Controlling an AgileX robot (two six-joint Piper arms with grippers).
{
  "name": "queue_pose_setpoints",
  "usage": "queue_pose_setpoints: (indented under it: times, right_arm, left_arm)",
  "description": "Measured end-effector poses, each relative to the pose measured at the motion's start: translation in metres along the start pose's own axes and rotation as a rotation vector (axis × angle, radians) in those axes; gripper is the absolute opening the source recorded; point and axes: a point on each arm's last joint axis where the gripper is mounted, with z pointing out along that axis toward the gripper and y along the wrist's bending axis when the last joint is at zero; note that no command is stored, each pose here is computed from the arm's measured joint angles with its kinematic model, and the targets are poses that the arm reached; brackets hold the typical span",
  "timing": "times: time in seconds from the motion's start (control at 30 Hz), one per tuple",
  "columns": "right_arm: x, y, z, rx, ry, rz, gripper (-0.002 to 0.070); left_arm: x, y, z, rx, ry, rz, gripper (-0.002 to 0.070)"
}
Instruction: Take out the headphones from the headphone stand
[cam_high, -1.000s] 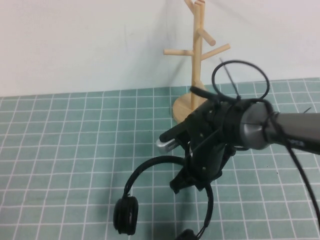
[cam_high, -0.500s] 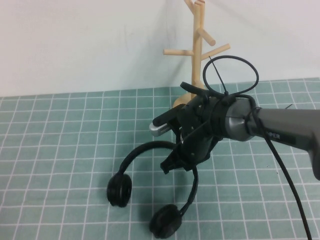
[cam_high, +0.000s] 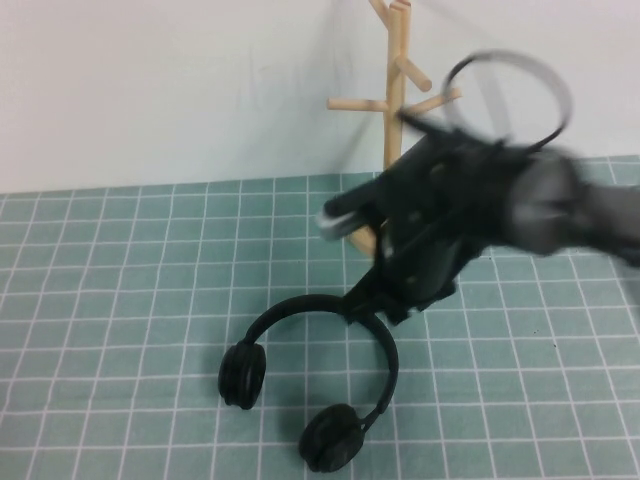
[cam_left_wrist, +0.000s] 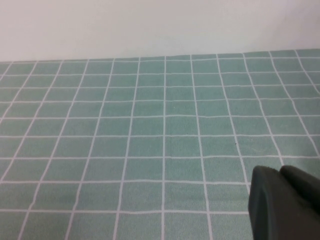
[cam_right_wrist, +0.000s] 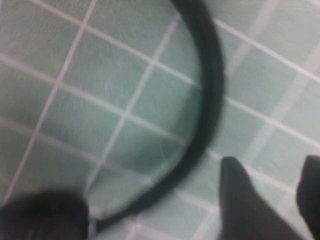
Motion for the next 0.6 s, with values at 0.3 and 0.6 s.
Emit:
queue_pose_setpoints:
  times: [0.3,0.6]
  right_arm:
    - [0.067,-0.028,-0.101,0.003,-0.044,0.089,0.0003]
    - [0.11,-0.044,-0.149,0.011,-0.035,0.126,-0.0006]
  left_arm:
    - [0.0,0.0,0.0,0.0,0.0,0.0,-0.0004]
    - [0.0,0.0,0.0,0.0,0.0,0.0,-0.0004]
